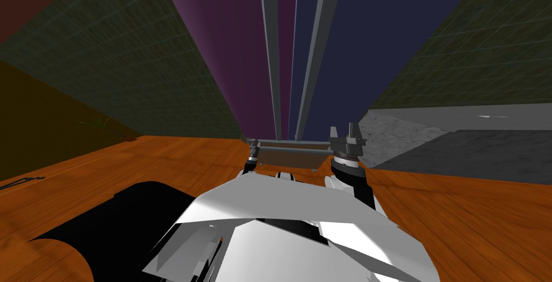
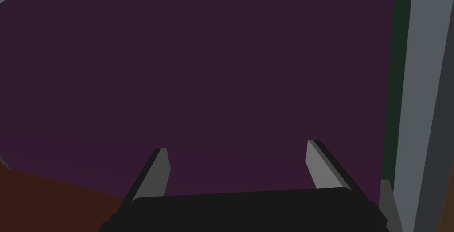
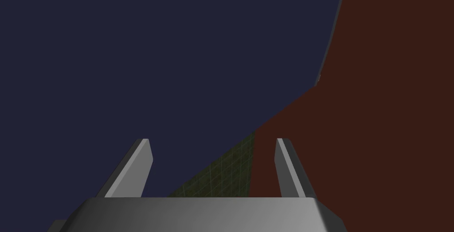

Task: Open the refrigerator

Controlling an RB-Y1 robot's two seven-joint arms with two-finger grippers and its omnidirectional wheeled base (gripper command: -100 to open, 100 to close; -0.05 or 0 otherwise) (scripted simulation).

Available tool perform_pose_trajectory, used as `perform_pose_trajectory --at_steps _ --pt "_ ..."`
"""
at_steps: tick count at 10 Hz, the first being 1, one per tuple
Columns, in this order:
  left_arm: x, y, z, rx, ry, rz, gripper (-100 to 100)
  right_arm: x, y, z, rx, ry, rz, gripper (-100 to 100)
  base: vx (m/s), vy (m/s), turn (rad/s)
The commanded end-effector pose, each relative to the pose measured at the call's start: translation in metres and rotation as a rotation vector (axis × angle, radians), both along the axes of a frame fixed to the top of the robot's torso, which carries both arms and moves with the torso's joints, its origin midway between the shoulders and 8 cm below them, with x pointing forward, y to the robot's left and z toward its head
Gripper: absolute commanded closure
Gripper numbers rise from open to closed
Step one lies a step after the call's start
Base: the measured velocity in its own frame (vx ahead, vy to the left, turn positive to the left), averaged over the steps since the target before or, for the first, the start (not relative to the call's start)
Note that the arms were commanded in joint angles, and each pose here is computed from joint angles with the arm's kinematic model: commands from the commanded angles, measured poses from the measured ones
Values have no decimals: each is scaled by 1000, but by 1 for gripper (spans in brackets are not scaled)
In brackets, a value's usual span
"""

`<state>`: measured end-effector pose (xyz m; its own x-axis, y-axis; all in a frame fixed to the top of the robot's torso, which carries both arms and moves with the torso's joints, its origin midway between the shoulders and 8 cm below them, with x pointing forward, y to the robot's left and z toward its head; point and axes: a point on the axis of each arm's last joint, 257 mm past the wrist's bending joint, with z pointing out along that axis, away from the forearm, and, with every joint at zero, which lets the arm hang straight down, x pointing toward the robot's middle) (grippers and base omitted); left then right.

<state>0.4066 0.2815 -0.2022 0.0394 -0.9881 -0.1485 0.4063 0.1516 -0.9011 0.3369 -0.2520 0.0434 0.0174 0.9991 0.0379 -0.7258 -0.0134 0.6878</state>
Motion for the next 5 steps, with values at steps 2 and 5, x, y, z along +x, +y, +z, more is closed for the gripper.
perform_pose_trajectory --at_steps 2,5 --pt "-1 1 -25 -6 23 -5 -100 0 0 0 0 0 0 0 36 11 14" --pt "-4 3 -51 -9 66 -1 -100 0 0 0 0 0 0 0 32 5 11"
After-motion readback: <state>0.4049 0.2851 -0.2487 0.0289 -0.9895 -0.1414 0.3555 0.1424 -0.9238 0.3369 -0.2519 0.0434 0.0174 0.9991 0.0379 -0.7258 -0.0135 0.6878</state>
